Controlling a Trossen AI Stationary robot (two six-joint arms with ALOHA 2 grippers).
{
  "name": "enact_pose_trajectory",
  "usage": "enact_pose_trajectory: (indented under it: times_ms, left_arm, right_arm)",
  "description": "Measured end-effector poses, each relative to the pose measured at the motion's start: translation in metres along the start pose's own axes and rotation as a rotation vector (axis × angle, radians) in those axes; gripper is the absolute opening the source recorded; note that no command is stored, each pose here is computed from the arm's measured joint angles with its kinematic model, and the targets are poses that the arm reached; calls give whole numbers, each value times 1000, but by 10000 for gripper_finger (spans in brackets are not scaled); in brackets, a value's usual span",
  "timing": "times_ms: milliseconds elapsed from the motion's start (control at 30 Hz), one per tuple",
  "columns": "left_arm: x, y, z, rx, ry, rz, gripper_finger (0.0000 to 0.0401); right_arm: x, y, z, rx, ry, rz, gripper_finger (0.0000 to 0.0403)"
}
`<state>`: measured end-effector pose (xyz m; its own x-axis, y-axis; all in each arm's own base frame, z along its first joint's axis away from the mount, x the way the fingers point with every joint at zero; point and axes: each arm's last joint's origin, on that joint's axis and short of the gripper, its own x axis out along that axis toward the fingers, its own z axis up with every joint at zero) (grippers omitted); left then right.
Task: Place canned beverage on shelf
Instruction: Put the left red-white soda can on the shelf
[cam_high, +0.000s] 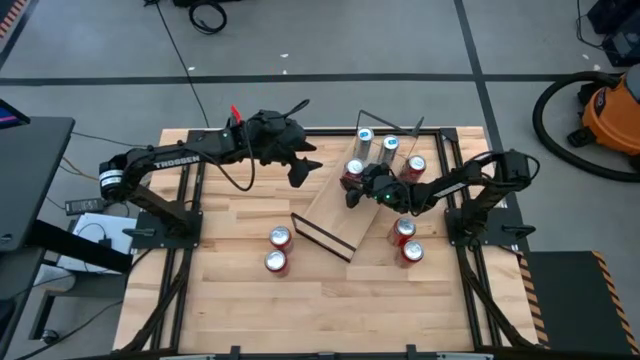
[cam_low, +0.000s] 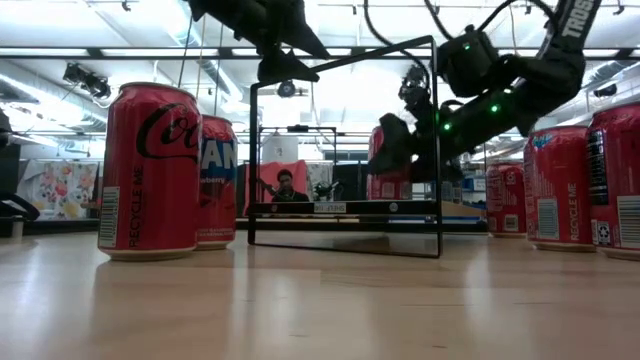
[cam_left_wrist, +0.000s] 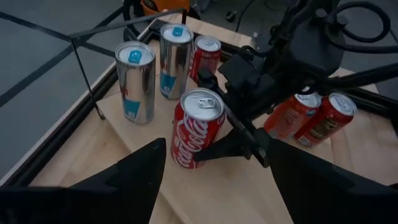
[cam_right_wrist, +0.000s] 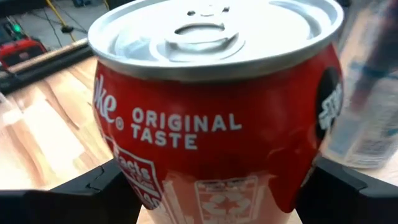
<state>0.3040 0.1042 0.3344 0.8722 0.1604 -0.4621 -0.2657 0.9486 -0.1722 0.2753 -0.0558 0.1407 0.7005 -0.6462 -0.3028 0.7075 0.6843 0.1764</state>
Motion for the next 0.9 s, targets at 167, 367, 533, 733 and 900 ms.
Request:
enact_pose_trajectory:
  times_ms: [167,367,533,733,900]
  left_arm:
    - [0,0,0,0,3,0,290]
    - [0,0,0,3,3,0,290]
    - [0,0,0,3,4,1,290]
    - [0,0,0,3,4,1,290]
    - [0,0,0,2,4,1,290]
  right_arm:
    - [6,2,-1,2,2,4,337]
    - [10,-5,1,-38,4,-11,352]
    - [13,-9,4,-30,16,27,376]
    - [8,-9,14,-67,-11,36,385]
    - [-1,-10,24,-71,-9,27,384]
